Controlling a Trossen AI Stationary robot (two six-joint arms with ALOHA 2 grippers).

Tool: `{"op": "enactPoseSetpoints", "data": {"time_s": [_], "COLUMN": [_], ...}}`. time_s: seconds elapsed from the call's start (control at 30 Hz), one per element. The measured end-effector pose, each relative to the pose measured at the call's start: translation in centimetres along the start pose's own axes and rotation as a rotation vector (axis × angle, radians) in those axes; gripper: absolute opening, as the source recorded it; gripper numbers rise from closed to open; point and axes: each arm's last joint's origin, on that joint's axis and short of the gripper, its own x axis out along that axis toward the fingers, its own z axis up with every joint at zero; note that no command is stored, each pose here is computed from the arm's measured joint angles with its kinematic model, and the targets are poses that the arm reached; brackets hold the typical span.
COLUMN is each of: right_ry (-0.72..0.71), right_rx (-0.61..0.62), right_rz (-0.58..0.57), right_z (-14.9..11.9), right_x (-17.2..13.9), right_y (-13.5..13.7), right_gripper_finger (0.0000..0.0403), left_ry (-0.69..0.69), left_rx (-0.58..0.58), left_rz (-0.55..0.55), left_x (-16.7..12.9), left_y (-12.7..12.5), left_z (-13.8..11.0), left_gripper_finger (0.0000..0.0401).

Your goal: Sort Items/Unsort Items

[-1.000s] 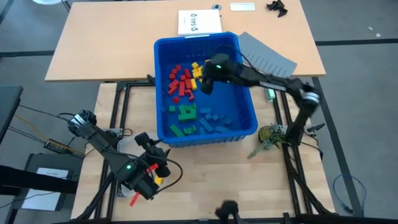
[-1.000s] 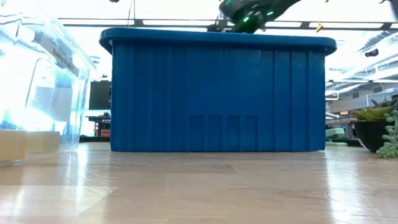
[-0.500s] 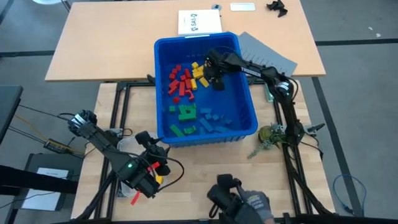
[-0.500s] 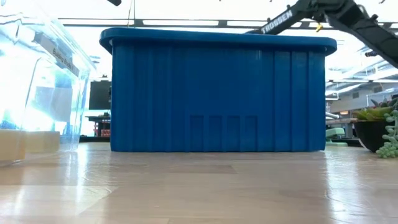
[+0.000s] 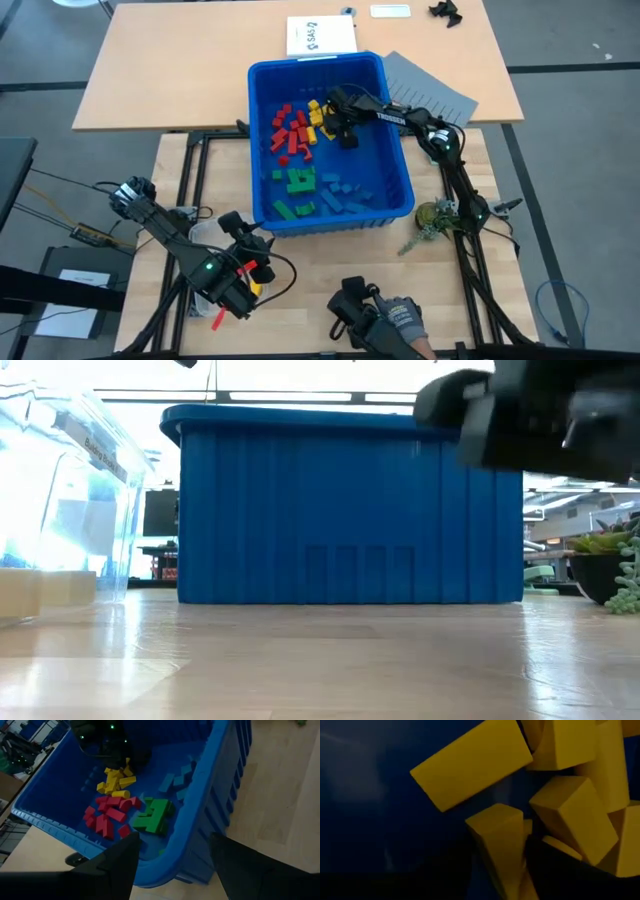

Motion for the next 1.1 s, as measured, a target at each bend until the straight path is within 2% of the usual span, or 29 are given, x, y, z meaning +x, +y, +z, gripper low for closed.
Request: {"op": "enactPoseSetpoints", "data": {"time_s": [0.2,0.27,0.43,0.63,0.83,1.1], "right_ry": [-0.05,-0.082,-0.23,-0.46,-0.654,-0.812], "right_rx": [0.05,0.071,0.136,0.195,0.165,0.036], "right_rz": [0.011,0.03,0.041,0.133,0.321,0.407], "right_z": [0.1,0.2,1.0,2.8,6.5,11.5], "right_x": [-2.3,-3.5,-9.4,-16.8,-22.2,-27.1], "right_y": [-0.3,-0.4,-0.7,1.1,6.0,14.2], "right_gripper_finger": [0.0058,0.0055,0.0055,0.0055,0.0055,0.0058], "left_ry": [0.0,0.0,0.0,-0.001,-0.008,-0.134], "left_rx": [0.0,-0.001,0.0,-0.012,-0.085,-0.183], "left_rz": [0.0,0.0,0.001,0.012,-0.01,-0.029], "left_x": [0.0,0.0,0.0,0.4,0.0,-3.9], "left_y": [0.0,0.0,0.0,0.1,0.3,3.8], "left_z": [0.0,0.0,0.0,0.2,1.1,5.4], "left_gripper_finger": [0.0248,0.0248,0.0248,0.0248,0.0248,0.0248]}}
